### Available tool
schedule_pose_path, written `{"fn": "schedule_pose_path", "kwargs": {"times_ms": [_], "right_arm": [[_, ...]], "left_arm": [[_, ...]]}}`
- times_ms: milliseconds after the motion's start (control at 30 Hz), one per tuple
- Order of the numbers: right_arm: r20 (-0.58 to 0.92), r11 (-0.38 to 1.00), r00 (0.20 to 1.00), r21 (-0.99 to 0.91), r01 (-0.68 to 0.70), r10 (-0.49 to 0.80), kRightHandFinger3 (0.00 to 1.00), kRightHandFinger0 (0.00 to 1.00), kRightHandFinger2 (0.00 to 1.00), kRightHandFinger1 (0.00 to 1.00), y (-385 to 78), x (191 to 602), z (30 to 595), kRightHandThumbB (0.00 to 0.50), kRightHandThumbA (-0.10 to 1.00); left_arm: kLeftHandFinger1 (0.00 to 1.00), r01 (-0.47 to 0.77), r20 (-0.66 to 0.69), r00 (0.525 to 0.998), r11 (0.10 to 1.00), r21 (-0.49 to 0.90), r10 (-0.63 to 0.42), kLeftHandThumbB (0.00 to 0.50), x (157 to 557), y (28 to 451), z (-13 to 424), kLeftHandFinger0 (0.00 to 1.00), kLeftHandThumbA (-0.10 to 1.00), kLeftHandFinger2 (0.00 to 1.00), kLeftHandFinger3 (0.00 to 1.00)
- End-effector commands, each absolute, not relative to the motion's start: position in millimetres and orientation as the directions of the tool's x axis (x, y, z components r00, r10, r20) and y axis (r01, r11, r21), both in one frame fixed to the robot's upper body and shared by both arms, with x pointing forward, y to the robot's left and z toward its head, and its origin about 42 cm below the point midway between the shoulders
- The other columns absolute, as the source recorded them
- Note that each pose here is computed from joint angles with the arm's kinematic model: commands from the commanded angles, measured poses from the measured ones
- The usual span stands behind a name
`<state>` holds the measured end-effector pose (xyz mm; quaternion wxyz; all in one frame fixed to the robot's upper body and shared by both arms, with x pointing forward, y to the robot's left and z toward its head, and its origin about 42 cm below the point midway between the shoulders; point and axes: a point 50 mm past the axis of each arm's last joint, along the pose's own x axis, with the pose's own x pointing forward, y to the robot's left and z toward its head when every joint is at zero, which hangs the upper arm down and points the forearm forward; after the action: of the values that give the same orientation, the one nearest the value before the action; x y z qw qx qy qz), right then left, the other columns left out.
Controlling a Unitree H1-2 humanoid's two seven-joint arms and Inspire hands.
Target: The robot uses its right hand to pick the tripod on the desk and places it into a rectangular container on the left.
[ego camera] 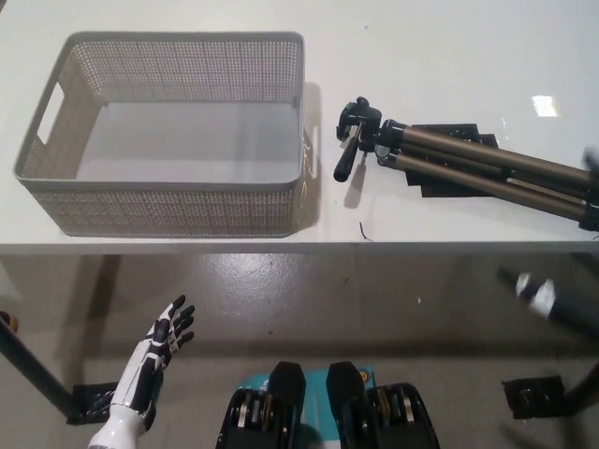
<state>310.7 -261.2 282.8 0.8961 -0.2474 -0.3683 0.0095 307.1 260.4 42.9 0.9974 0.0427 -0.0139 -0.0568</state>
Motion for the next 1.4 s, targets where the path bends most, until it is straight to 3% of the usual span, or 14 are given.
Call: {"fn": "schedule_pose_path", "kwargs": {"times_ms": [0, 67, 367, 533, 600, 833, 967, 1067, 1167, 1300, 1367], "right_arm": [[0.598, 0.667, 0.746, -0.687, 0.289, 0.292, 1.00, 1.00, 1.00, 1.00, -262, 367, 398, 0.432, 1.00], [0.552, 0.628, 0.774, -0.730, 0.270, 0.310, 1.00, 1.00, 1.00, 1.00, -257, 394, 421, 0.479, 1.00], [0.317, 0.557, 0.908, -0.822, 0.118, 0.274, 1.00, 1.00, 1.00, 1.00, -227, 507, 447, 0.500, 1.00], [0.162, 0.504, 0.950, -0.864, 0.005, 0.268, 1.00, 1.00, 1.00, 1.00, -205, 552, 435, 0.484, 1.00], [0.105, 0.477, 0.960, -0.878, -0.033, 0.260, 1.00, 1.00, 1.00, 1.00, -199, 566, 430, 0.499, 1.00], [-0.046, 0.471, 0.979, -0.872, -0.136, 0.199, 1.00, 1.00, 1.00, 1.00, -188, 594, 404, 0.500, 1.00], [-0.120, 0.463, 0.976, -0.865, -0.192, 0.181, 1.00, 1.00, 1.00, 1.00, -189, 599, 370, 0.477, 1.00], [-0.179, 0.461, 0.970, -0.856, -0.235, 0.162, 1.00, 1.00, 1.00, 1.00, -194, 600, 348, 0.500, 1.00], [-0.229, 0.459, 0.960, -0.844, -0.279, 0.162, 1.00, 1.00, 1.00, 1.00, -199, 599, 330, 0.482, 1.00], [-0.275, 0.560, 0.942, -0.758, -0.334, 0.191, 1.00, 1.00, 1.00, 1.00, -208, 595, 308, 0.475, 1.00], [-0.342, 0.587, 0.922, -0.715, -0.379, 0.180, 1.00, 1.00, 1.00, 1.00, -219, 590, 288, 0.500, 1.00]], "left_arm": [[1.00, 0.125, 0.169, 0.975, 0.986, 0.107, -0.142, 0.500, 320, 269, 65, 1.00, 1.00, 1.00, 1.00], [1.00, 0.129, 0.173, 0.974, 0.985, 0.112, -0.147, 0.500, 323, 269, 67, 1.00, 1.00, 1.00, 1.00], [1.00, 0.129, 0.165, 0.975, 0.986, 0.108, -0.146, 0.500, 322, 269, 66, 1.00, 1.00, 1.00, 1.00], [1.00, 0.130, 0.168, 0.975, 0.985, 0.113, -0.148, 0.500, 321, 270, 66, 1.00, 1.00, 1.00, 1.00], [1.00, 0.130, 0.169, 0.974, 0.985, 0.114, -0.149, 0.500, 321, 270, 66, 1.00, 1.00, 1.00, 1.00], [1.00, 0.127, 0.172, 0.974, 0.984, 0.124, -0.148, 0.500, 321, 270, 66, 1.00, 1.00, 1.00, 1.00], [1.00, 0.130, 0.157, 0.977, 0.985, 0.110, -0.147, 0.500, 320, 269, 65, 1.00, 1.00, 1.00, 1.00], [1.00, 0.129, 0.159, 0.976, 0.984, 0.126, -0.148, 0.500, 321, 270, 67, 1.00, 1.00, 1.00, 1.00], [1.00, 0.127, 0.164, 0.975, 0.984, 0.125, -0.147, 0.500, 321, 271, 67, 1.00, 1.00, 1.00, 1.00], [1.00, 0.131, 0.168, 0.974, 0.982, 0.136, -0.153, 0.500, 323, 271, 66, 1.00, 1.00, 1.00, 1.00], [1.00, 0.136, 0.169, 0.973, 0.980, 0.143, -0.159, 0.500, 322, 271, 66, 1.00, 1.00, 1.00, 1.00]]}}
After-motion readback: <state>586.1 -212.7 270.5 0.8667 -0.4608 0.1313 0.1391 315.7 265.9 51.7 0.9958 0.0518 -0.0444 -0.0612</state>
